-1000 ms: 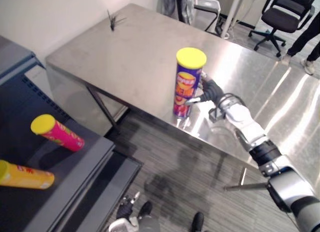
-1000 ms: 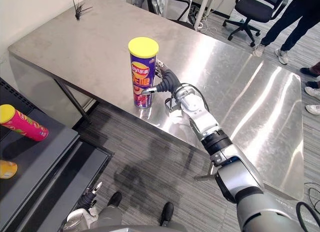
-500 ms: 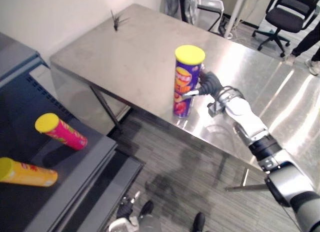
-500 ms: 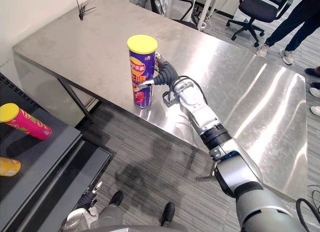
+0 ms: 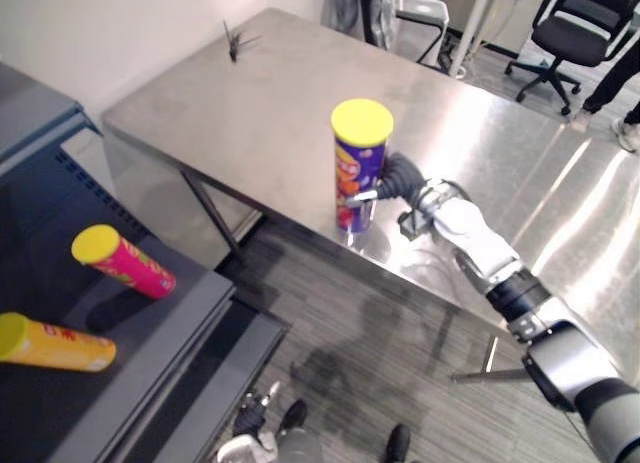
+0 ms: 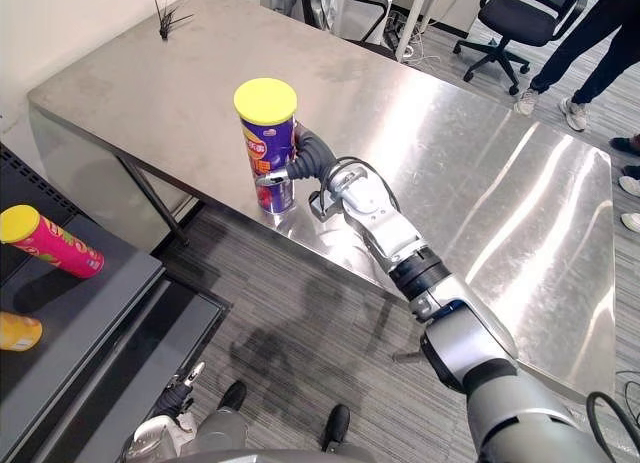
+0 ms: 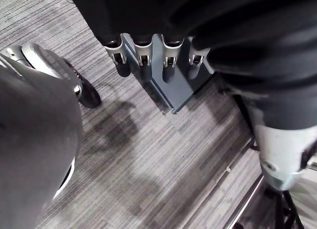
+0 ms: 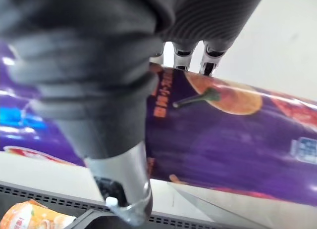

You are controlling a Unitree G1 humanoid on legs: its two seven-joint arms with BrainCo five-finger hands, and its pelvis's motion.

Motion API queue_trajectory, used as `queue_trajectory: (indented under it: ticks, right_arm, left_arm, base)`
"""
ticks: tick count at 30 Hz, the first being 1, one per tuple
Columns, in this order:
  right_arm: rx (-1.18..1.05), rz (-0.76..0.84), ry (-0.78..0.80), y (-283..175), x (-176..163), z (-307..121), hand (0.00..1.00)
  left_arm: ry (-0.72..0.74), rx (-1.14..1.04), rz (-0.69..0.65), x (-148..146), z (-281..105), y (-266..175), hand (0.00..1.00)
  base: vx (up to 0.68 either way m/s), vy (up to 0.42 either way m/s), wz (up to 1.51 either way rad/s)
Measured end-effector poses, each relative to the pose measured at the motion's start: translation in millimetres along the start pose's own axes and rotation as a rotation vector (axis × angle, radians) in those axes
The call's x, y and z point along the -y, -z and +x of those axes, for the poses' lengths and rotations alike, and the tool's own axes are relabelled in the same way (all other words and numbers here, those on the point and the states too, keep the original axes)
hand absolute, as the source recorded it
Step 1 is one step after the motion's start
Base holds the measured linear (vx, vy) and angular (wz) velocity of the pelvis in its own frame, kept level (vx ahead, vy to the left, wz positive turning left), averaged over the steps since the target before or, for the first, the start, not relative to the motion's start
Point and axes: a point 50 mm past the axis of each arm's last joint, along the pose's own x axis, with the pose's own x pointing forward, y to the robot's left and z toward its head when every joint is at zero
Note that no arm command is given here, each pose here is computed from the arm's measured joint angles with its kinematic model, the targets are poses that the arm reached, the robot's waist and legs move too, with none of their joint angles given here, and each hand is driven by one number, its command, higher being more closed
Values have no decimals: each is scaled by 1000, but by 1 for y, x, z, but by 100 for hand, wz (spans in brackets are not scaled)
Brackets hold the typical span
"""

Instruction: Put the gum and the chips on the shelf.

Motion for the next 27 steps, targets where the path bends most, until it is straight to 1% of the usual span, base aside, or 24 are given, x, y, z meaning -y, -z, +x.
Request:
queue_trajectory:
  ticks: [13,19,21,23,27]
  right_arm:
    - [-6,-8,-27,2,-6,0,100]
    - [-14,15,-35,6,-10,-6,100]
    - [20,39,-59,2,-16,-14,100]
    - [100,90,-106,-11,-28,-24,100]
    - [266,173,-146,-38,-36,-44,100]
  left_arm:
    - [0,-1,2,0,0,0,0]
    - [-2,-2,8,-1,0,0,0]
    - [-6,-8,8,-2,0,1,0]
    - [-14,-19,10,-6,-1,3,0]
    - [-28,-31,34,-11,-2,6,0]
  base:
    - [0,0,0]
    - [-10,0,-6]
    - [-10,0,-11]
    - [-7,-1,-9]
    - [-6,-1,-24]
